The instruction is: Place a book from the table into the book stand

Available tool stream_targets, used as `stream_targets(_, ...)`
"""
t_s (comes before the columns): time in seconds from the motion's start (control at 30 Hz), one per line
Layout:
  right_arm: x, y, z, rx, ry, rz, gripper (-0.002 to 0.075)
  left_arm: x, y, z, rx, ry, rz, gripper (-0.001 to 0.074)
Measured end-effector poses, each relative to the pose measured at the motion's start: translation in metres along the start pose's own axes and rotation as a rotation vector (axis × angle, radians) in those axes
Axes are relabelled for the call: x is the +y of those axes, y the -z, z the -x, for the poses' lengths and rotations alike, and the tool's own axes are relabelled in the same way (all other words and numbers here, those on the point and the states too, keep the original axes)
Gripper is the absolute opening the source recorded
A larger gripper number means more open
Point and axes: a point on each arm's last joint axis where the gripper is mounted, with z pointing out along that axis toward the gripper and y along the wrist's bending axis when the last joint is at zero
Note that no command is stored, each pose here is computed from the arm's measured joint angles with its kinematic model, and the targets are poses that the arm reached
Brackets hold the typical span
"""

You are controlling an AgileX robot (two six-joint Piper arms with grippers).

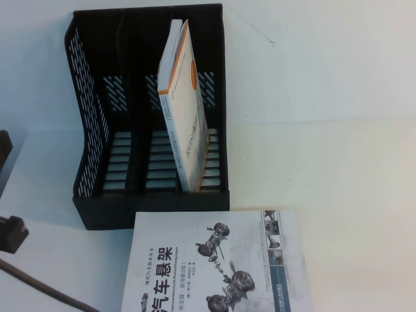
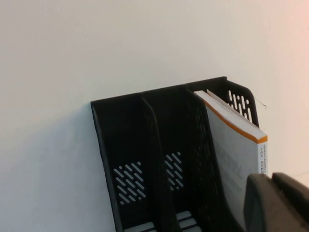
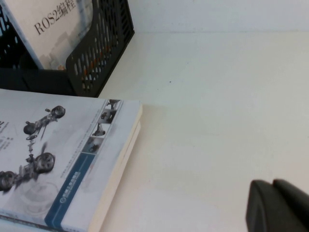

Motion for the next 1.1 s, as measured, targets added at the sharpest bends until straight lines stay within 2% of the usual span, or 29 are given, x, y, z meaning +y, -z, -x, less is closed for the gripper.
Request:
stream_targets(0.23, 0.000, 0.000, 0.000, 0.002, 0.000, -0.001, 0.0000, 0.016, 0.031, -0.012, -0.059, -0.001, 0.154, -0.0003)
stream_targets(0.37, 0.000, 0.000, 0.000, 0.003, 0.000, -0.001, 0.0000, 0.021, 0.046, -0.048, -0.025, 0.015, 0.238, -0.0003)
stream_targets(0.57, 0.000, 0.000, 0.000, 0.004, 0.000, -0.002, 0.0000, 0.023, 0.064, -0.123, 0.074, 0.075, 0.309, -0.0003)
stream_targets(0.63, 0.000, 0.000, 0.000, 0.004, 0.000, -0.002, 0.0000, 0.023, 0.068, -0.139, 0.095, 0.107, 0.330, -0.0003)
stream_targets(0.9, 0.000, 0.000, 0.000, 0.004, 0.000, -0.002, -0.0001, 0.022, 0.084, -0.164, 0.278, 0.176, 0.390, -0.0003)
stream_targets(1.1, 0.000, 0.000, -0.001, 0.008, 0.000, -0.003, -0.0001, 0.022, 0.085, -0.165, 0.287, 0.174, 0.395, -0.0003)
